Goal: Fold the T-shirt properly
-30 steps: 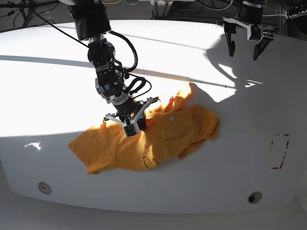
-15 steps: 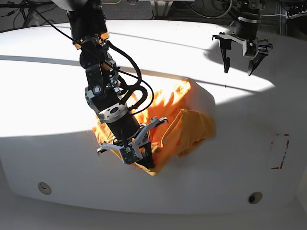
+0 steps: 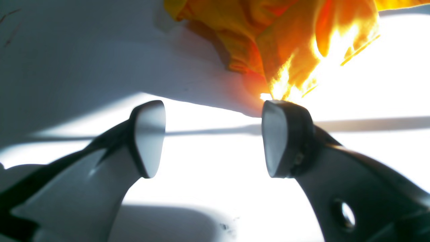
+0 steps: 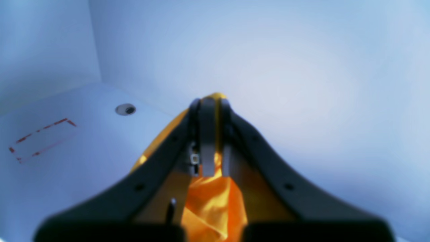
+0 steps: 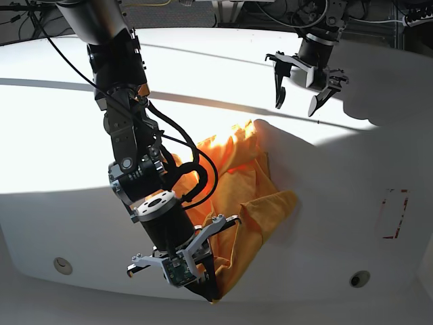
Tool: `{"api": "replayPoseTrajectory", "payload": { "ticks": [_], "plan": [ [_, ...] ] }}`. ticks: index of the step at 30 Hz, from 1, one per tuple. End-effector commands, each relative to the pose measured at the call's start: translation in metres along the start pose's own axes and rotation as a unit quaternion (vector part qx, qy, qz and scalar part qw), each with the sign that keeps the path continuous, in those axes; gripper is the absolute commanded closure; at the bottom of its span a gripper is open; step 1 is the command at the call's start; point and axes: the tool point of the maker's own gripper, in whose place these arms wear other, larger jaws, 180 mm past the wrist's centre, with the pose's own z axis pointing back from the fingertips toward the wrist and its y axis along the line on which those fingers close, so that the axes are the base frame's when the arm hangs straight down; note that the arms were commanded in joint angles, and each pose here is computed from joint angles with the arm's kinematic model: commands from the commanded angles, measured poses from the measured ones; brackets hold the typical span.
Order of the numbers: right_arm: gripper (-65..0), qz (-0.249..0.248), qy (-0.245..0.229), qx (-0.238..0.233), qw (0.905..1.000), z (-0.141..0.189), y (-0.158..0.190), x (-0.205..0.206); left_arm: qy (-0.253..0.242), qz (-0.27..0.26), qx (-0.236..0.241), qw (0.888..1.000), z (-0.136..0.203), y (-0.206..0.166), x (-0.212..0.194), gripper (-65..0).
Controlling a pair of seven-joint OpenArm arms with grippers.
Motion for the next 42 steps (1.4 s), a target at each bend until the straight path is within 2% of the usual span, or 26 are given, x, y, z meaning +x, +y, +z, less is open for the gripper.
{"api": "replayPoseTrajectory", "payload": {
  "ticks": [1, 12, 22, 29, 42],
  "plan": [
    [-0.3, 0.017, -0.059, -0.007, 0.9981, -0.004, -0.009, 0.042, -0.002, 0.002, -0.004, 1.000, -0.007, -0.003, -0.003, -40.8],
    [-0.3, 0.062, -0.114, -0.021, 0.9914, -0.008, -0.030, 0.097, -0.005, 0.014, 0.000, 1.000, -0.049, -0.004, -0.011, -40.8],
    [-0.3, 0.091, -0.164, -0.030, 0.9818, -0.006, -0.039, 0.145, -0.020, 0.002, -0.026, 0.999, -0.088, -0.016, -0.002, -40.8],
    [-0.3, 0.097, -0.177, -0.032, 0.9789, -0.005, -0.039, 0.158, -0.030, -0.008, -0.034, 0.999, -0.116, -0.017, 0.009, -40.8],
    [-0.5, 0.103, -0.189, -0.022, 0.9763, -0.001, -0.030, 0.165, -0.043, 0.024, -0.041, 0.998, -0.160, -0.043, 0.025, -40.8]
  ]
}}
